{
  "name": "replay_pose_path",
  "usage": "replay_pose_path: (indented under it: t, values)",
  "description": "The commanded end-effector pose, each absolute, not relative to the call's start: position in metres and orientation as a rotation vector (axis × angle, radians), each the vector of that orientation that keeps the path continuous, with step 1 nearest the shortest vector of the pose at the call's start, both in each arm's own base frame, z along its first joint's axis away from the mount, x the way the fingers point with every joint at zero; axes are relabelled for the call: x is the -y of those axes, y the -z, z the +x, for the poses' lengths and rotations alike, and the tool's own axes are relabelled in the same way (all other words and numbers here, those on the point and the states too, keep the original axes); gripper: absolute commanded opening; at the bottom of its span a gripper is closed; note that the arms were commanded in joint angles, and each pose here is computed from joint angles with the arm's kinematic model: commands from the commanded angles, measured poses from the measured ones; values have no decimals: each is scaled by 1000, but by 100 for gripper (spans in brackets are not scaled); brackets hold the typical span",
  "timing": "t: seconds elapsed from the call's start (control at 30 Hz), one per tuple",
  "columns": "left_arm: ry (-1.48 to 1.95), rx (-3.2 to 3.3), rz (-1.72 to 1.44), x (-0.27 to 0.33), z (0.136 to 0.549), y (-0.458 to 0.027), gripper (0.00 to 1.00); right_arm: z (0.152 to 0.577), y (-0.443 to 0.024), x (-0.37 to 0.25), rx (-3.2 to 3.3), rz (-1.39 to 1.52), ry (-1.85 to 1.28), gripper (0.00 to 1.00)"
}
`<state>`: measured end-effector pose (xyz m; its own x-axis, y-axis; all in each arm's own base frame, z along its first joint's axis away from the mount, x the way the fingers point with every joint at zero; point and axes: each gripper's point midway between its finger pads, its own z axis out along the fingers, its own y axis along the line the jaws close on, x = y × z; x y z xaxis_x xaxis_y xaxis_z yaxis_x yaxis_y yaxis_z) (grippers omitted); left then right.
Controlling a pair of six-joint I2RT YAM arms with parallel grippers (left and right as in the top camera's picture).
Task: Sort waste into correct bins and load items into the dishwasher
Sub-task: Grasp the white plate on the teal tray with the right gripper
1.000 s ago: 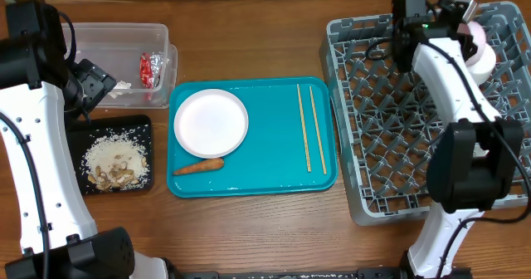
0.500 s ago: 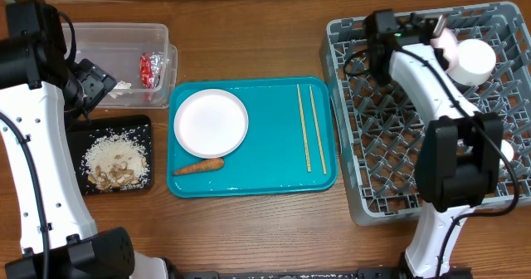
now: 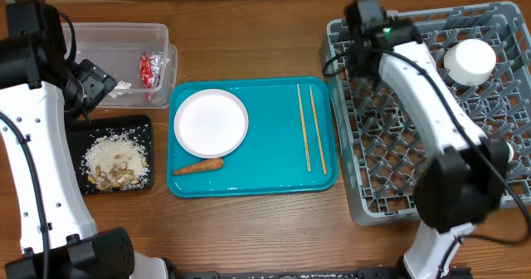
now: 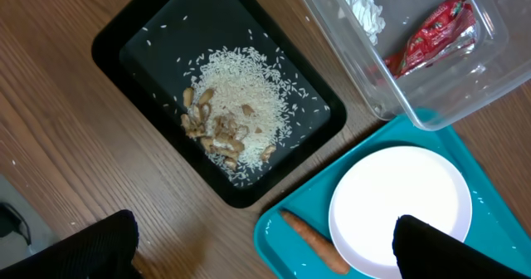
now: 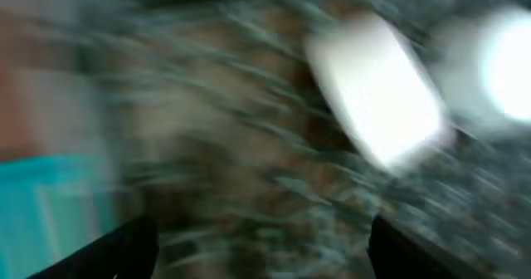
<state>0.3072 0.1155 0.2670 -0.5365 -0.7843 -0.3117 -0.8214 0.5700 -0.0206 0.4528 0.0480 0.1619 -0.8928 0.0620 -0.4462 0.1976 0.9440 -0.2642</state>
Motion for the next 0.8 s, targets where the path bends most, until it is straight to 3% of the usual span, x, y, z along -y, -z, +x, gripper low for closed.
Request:
replay_pose_path:
  t: [0.0,0.13,0.37,0.63,0.77]
  values:
    - [-181,-2529,-1301,-114,306,-268,100,444,-231,-175,-2571,-205,-352,80]
    - [-181,-2529,-1301,-114,306,-268,100,428,-230,-236,-2549,-330,-618,74]
    - [-180,-2528,-1301,-114,306,-269,100,397,-168,-311,-2656,-522,-639,75]
    - [-182,-2534,-1292,-114,306,-269,100,387,-74,-334,-2852,-430,-479,74]
    - [-182,-2534,-1291,-114,306,-269,100,379,-29,-332,-2949,-436,-422,62]
